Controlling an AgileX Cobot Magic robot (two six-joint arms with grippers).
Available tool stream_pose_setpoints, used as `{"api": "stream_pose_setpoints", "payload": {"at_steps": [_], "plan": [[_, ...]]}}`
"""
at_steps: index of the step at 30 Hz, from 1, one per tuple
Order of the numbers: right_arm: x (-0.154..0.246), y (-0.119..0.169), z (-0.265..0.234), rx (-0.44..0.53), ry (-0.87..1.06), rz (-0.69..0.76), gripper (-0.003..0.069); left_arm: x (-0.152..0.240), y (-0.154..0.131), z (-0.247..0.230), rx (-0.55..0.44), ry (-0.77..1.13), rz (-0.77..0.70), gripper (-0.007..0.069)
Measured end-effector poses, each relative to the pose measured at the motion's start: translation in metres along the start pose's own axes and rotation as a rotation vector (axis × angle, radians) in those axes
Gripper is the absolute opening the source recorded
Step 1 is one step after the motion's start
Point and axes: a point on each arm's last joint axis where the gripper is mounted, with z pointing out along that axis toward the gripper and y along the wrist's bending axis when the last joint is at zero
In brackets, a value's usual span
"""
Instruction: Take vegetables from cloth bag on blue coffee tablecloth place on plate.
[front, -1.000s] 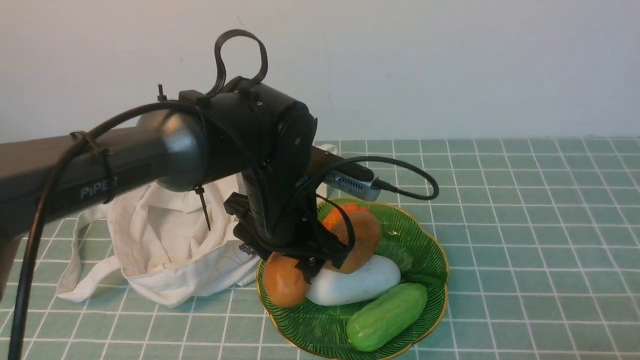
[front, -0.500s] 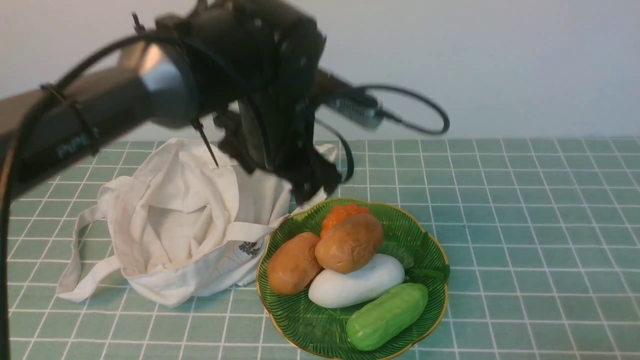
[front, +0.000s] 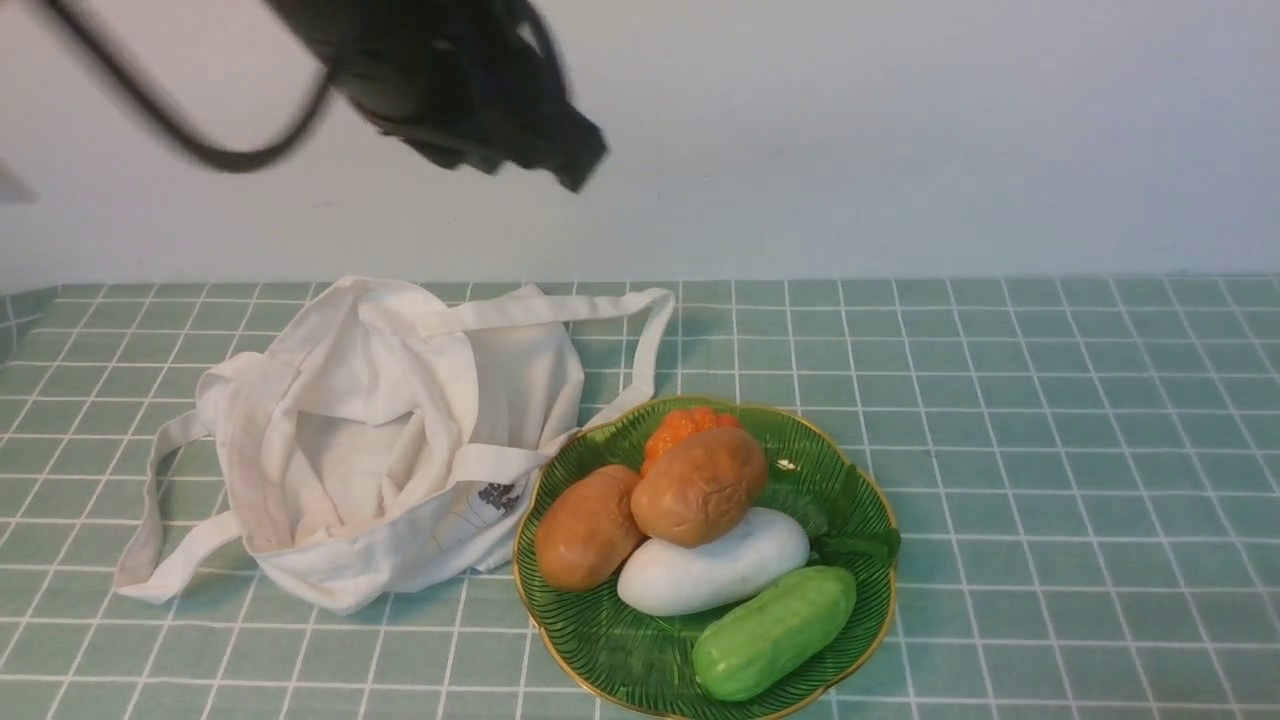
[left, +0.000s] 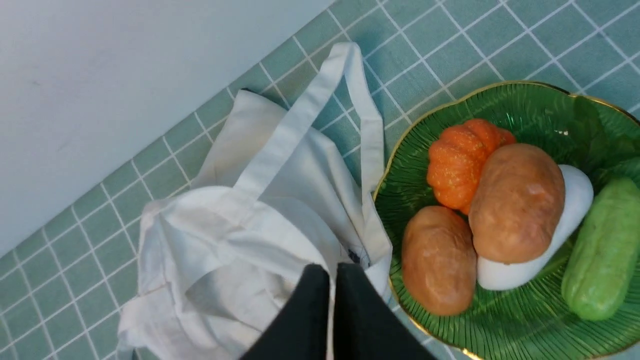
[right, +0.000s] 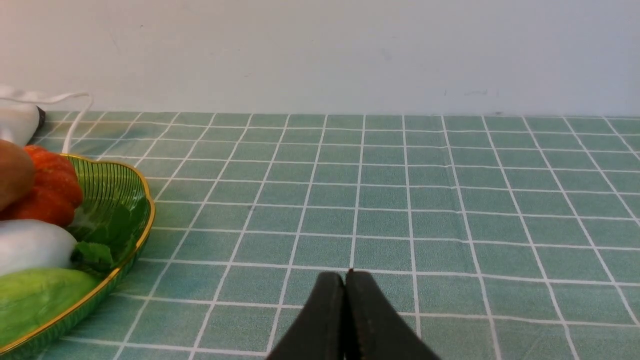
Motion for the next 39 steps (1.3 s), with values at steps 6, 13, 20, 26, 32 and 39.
{"api": "stream_pose_setpoints", "payload": {"at_steps": [6, 13, 20, 26, 32, 39], "plan": [[0.000, 0.000, 0.000, 0.000, 0.000, 0.000, -0.0016, 0.057, 0.006, -0.061, 0.018, -0.067, -0.039, -0.0005], [0.000, 0.000, 0.000, 0.000, 0.000, 0.000, -0.0016, 0.156, -0.018, -0.048, 0.155, -0.084, -0.068, -0.0005], [0.000, 0.000, 0.000, 0.000, 0.000, 0.000, -0.0016, 0.199, -0.029, -0.035, 0.173, -0.439, -0.115, -0.0005], [0.000, 0.000, 0.000, 0.000, 0.000, 0.000, -0.0016, 0.212, -0.029, -0.041, 0.172, -0.535, -0.128, -0.0005], [0.000, 0.000, 0.000, 0.000, 0.000, 0.000, -0.0016, 0.212, -0.030, -0.041, 0.174, -0.530, -0.129, -0.0005], [0.000, 0.000, 0.000, 0.000, 0.000, 0.000, -0.0016, 0.213, -0.032, -0.039, 0.202, -0.523, -0.155, -0.0005]]}}
